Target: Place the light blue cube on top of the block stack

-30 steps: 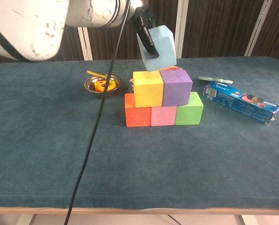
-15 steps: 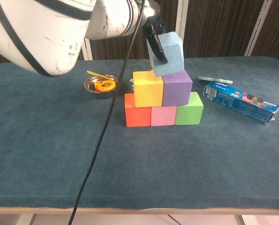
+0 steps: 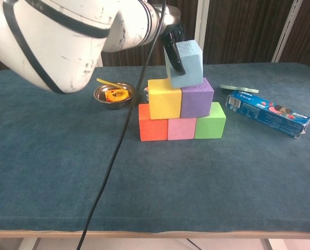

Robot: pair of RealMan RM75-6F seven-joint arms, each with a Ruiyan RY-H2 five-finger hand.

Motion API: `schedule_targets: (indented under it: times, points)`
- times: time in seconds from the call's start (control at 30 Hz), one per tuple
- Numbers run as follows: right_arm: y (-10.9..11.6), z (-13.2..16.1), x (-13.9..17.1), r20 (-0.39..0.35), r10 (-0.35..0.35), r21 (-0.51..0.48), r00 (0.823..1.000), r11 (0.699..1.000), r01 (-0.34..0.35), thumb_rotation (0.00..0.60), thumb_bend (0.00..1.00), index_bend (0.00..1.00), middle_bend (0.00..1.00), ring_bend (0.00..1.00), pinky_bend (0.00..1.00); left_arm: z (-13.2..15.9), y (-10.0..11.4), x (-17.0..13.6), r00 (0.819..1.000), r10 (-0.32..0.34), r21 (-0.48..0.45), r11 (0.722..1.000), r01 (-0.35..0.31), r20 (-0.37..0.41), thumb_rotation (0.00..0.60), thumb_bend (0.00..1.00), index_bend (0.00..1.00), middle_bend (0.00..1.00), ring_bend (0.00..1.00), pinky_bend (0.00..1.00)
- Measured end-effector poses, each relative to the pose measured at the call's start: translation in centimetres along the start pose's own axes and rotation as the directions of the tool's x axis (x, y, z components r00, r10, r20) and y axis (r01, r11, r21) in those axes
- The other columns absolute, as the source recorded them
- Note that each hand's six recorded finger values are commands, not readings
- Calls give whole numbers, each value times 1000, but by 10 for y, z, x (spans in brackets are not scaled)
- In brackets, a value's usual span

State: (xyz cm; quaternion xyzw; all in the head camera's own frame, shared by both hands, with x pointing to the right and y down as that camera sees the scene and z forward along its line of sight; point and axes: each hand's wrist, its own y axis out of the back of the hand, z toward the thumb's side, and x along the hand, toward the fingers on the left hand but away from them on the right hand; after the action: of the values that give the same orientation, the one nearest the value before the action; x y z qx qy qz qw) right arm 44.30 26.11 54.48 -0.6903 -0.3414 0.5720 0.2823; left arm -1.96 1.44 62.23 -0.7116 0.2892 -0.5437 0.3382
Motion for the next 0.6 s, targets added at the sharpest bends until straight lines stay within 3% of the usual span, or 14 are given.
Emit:
schedule_targets:
  times: [0.2,0.6]
  points:
    - [0,0,-1,2,2,1,1000,1000,-2,600,242,0,0,0,0,-1,-2,1,1000,-18,1,1000,18,-2,524,327,550,86,5,111]
    - [1,-1,-1,4,-3,-2,1000,1000,3,600,243,0,0,0,0,-5,-4,1,999,-41,7,999,41,-3,519,222,426,86,5,111]
